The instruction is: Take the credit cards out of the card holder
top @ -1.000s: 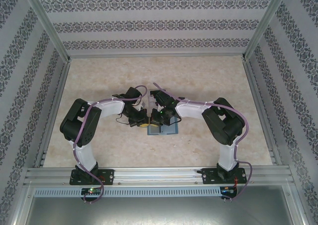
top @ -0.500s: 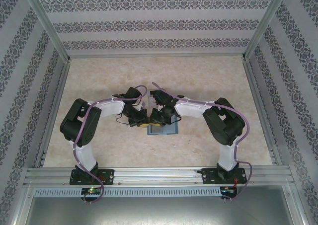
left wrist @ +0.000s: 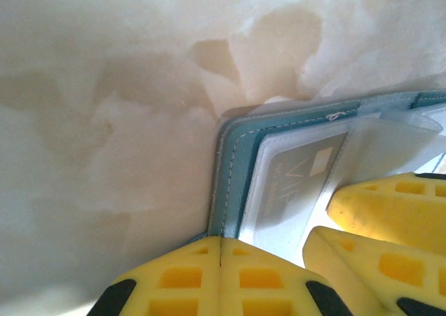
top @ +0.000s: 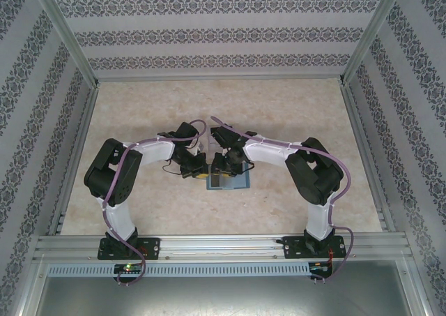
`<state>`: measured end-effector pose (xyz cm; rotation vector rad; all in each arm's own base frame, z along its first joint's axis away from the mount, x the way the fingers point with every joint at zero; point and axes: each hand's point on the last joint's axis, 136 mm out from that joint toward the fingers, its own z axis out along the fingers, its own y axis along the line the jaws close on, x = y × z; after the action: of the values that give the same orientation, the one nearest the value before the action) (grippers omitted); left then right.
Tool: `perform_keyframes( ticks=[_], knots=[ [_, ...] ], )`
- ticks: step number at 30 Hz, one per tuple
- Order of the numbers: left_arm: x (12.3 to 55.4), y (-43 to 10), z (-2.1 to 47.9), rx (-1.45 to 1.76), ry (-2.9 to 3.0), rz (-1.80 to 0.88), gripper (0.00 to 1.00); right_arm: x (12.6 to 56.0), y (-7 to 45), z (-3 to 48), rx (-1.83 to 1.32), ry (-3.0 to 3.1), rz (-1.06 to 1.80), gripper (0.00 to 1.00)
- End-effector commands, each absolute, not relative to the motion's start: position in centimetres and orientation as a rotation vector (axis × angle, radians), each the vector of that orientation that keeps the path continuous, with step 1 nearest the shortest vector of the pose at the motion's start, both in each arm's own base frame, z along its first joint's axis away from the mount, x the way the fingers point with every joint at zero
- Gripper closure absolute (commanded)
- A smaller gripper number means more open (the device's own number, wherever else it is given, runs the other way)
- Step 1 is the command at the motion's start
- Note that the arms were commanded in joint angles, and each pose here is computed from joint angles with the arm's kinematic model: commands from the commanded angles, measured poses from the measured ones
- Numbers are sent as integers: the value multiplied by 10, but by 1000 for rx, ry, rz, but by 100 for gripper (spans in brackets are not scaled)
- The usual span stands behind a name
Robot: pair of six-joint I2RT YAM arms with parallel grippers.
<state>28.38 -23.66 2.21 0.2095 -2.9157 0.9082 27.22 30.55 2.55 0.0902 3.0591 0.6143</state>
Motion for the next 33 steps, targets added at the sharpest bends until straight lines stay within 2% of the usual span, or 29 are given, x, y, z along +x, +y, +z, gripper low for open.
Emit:
perform_keyframes(
  ticks=[1, 20, 29, 33],
  knots=[
    [274, -229, 12, 230, -2901, 800, 100, 265, 286, 27, 61, 3079, 441, 62],
    [274, -230, 13, 228, -2898, 803, 100, 268, 260, 37, -2, 3049, 199, 54],
    [273, -231, 12, 226, -2894, 806, 100, 267, 262, 38, -27, 3050, 211, 44],
    [273, -231, 12, 224, -2896, 808, 100, 267, 262, 38, -31, 3049, 207, 44]
  ],
)
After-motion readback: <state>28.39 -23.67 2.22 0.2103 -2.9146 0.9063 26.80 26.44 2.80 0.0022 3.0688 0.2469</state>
